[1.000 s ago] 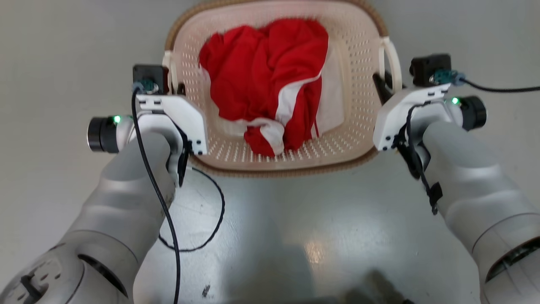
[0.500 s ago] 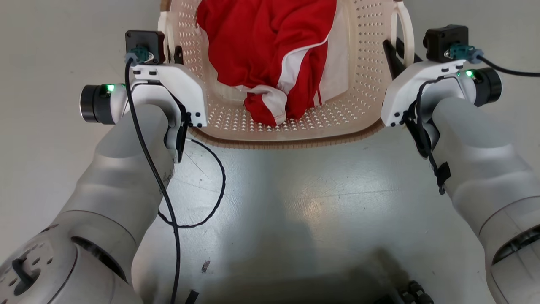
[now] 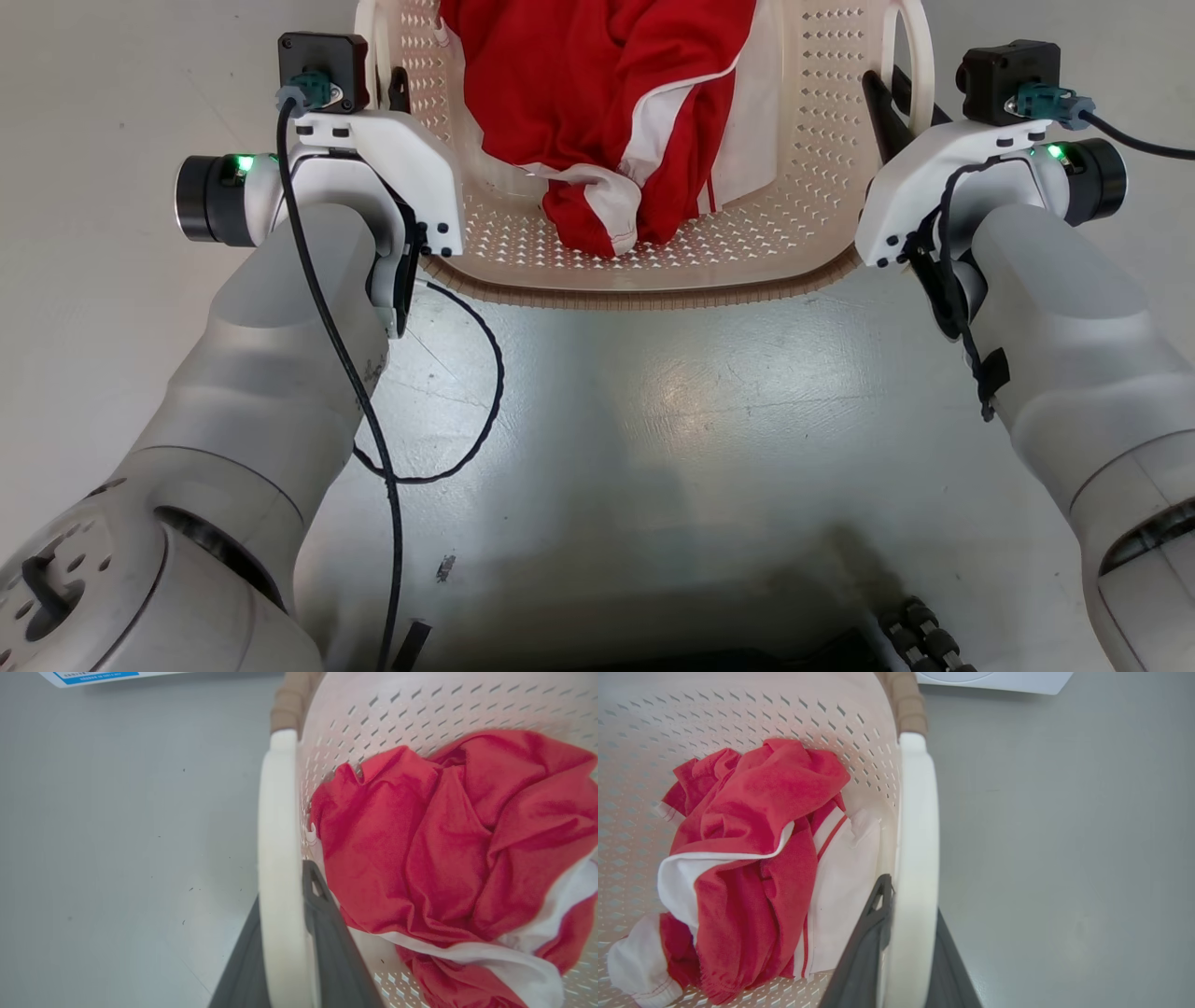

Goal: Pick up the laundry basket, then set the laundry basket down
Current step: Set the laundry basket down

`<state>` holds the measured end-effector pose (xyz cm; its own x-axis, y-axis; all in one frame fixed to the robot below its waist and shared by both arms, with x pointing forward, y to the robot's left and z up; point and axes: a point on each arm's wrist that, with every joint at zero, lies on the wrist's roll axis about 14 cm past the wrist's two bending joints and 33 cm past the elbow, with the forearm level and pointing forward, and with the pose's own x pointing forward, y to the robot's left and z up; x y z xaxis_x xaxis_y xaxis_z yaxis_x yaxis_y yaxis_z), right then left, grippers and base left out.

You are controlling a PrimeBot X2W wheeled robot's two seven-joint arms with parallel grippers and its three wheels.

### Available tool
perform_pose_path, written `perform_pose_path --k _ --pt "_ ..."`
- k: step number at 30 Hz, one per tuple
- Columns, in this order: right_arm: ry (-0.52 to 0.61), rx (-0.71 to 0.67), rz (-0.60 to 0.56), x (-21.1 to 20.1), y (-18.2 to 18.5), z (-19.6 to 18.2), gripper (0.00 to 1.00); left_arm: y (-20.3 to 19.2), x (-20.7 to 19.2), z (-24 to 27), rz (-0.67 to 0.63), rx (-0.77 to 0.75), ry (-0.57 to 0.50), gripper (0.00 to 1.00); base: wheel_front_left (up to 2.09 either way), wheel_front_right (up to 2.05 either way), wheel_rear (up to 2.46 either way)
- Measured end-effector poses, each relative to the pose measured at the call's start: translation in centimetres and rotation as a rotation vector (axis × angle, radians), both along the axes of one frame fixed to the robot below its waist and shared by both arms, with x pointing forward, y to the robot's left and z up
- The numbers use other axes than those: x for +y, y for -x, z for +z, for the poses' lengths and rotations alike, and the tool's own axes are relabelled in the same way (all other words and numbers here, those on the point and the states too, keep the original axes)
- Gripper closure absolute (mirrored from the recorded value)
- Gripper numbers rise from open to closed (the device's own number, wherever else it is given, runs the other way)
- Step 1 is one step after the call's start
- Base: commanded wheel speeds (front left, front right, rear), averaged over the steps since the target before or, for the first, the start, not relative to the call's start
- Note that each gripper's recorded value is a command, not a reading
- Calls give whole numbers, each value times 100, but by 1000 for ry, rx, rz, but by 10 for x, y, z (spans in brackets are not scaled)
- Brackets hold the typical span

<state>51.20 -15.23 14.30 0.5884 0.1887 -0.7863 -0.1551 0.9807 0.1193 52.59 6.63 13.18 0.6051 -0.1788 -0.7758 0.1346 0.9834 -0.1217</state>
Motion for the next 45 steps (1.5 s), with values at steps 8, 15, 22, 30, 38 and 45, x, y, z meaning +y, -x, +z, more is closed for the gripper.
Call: perform_pose_path --k 8,15,22,30,38,45 --pt "6 5 0 -2 0 -6 100 0 0 -6 4 7 2 100 0 0 0" --pt "7 -8 0 -1 -6 -4 100 -3 1 -5 12 1 2 100 0 0 0" --pt "10 -12 6 0 -7 -4 100 -3 3 -4 18 0 1 100 0 0 0" --pt "11 -18 11 1 -10 -3 100 -4 5 -2 22 -3 -3 100 0 0 0" --pt "9 -19 4 1 -10 -3 100 -3 6 -2 23 -1 -5 100 0 0 0" --pt "15 -17 -12 -4 -10 -5 0 -2 9 -5 37 2 -22 0 0 0 0"
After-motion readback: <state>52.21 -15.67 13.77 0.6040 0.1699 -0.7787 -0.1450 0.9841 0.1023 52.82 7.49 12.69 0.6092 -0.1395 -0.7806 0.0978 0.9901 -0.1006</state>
